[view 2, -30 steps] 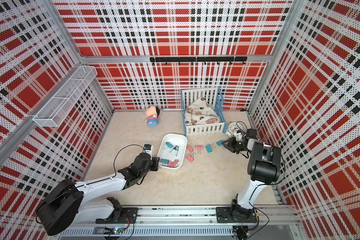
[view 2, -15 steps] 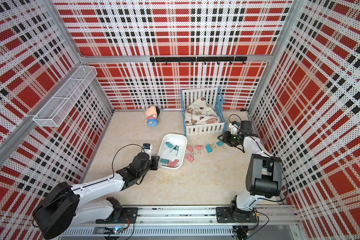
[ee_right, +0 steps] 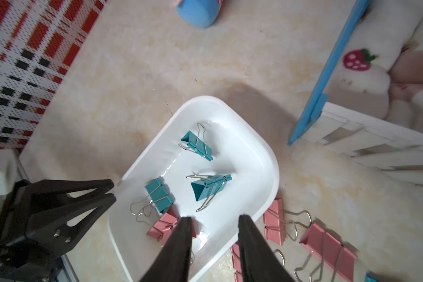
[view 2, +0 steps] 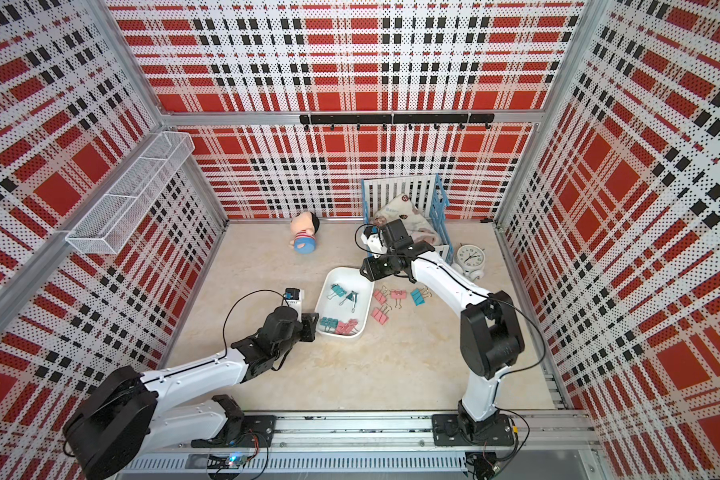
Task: Take out the binder clips from the storage box
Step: Place the binder clip at the center of the board, then pick up the binder clip from the storage box.
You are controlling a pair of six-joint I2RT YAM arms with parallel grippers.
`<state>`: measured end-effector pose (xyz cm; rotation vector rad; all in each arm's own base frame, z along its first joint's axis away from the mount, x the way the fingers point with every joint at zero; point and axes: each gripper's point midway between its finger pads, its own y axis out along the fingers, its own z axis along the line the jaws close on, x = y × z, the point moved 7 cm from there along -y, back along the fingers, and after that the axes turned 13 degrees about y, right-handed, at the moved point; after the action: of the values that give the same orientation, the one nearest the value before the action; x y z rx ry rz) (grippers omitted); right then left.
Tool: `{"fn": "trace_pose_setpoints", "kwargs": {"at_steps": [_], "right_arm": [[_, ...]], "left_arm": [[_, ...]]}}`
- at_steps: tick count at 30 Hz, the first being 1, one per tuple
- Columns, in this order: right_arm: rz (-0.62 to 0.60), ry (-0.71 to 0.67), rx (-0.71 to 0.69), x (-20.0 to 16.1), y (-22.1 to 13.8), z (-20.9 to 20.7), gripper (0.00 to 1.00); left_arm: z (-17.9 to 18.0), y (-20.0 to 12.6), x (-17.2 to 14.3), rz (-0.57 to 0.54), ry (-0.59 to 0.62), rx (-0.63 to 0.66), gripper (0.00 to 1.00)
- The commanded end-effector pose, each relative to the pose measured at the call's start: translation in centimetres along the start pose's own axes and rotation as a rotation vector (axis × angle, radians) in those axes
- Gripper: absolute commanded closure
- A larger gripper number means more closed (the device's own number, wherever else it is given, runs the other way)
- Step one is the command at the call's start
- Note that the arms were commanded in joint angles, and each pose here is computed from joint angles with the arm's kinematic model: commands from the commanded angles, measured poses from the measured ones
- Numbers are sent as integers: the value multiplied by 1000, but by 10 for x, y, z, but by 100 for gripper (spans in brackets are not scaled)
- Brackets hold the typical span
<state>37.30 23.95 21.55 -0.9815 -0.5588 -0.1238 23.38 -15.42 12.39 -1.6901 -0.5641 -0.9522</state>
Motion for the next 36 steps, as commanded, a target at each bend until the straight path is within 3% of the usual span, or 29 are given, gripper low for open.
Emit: {"fn": "trace_pose_setpoints", "kwargs": {"at_steps": [1, 6, 14, 24, 36], "right_arm": [[129, -50, -106, -19, 23, 0, 61], [231, -179, -136, -35, 40, 24, 61], [337, -408, -189, -60, 34, 45, 57], [381, -586, -219, -89, 29, 58, 52], [459, -700, -174, -113, 42, 73, 52]], "left_arm": [[-2, 3, 8, -11, -10, -8, 69], [-2, 4, 7, -5, -5, -6, 69], [0, 4, 5, -2, -7, 7, 69], [4, -1, 0, -7, -23, 15, 69], [6, -2, -2, 0, -33, 24, 69]]}}
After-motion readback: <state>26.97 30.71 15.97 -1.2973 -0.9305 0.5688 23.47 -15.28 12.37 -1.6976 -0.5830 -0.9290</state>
